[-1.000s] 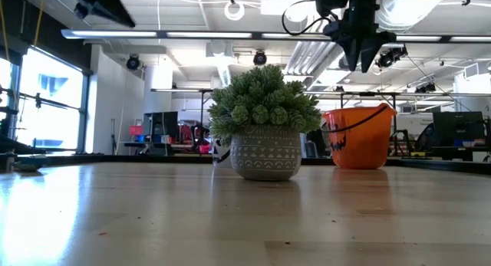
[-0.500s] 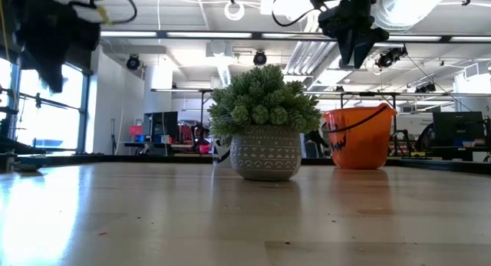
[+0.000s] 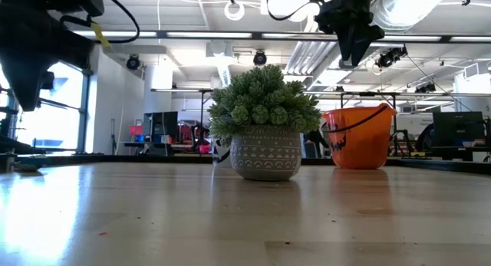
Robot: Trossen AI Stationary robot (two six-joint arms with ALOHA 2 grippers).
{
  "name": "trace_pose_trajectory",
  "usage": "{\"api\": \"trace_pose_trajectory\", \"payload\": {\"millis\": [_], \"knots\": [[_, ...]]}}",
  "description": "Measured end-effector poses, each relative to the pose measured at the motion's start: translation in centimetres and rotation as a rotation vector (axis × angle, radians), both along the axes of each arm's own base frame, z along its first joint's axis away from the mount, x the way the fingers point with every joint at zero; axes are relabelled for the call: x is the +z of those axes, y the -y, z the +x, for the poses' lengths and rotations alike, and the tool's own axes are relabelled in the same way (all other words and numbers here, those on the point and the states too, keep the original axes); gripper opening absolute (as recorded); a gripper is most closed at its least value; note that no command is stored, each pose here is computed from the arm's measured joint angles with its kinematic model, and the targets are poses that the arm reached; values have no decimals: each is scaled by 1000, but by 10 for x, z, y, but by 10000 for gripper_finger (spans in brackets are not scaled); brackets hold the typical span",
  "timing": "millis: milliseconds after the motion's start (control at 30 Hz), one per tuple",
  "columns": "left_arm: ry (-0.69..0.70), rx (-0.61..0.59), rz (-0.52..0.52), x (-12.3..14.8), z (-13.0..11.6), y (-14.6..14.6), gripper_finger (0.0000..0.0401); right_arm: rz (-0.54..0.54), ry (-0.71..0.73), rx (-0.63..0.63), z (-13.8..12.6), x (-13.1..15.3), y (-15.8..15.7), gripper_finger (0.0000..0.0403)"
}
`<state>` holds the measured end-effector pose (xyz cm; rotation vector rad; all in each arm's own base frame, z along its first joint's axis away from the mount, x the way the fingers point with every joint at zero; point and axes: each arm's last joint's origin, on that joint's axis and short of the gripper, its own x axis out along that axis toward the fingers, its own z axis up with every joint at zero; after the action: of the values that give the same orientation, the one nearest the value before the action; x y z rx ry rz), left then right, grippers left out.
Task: Sort candy
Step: Put the white chocolate into the white bucket
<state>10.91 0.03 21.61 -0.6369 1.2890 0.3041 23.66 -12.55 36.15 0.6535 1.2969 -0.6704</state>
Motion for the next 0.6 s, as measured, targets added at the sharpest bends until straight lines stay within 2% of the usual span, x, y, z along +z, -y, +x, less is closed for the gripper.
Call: {"api": "trace_pose_trajectory", "payload": {"millis": [133,300,433,600], "knots": [[-24,81,-26,-3,8,2,55,-1,-1,9,0,0,0,178],[38,290,-34,-5,27,1,78,-3,-3,26,0,0,0,178],[73,441,-9,-9,40,-2,88,-7,-5,48,0,0,0,178],[34,632,41,-17,49,-5,98,-14,-9,102,0,0,0,178]]}}
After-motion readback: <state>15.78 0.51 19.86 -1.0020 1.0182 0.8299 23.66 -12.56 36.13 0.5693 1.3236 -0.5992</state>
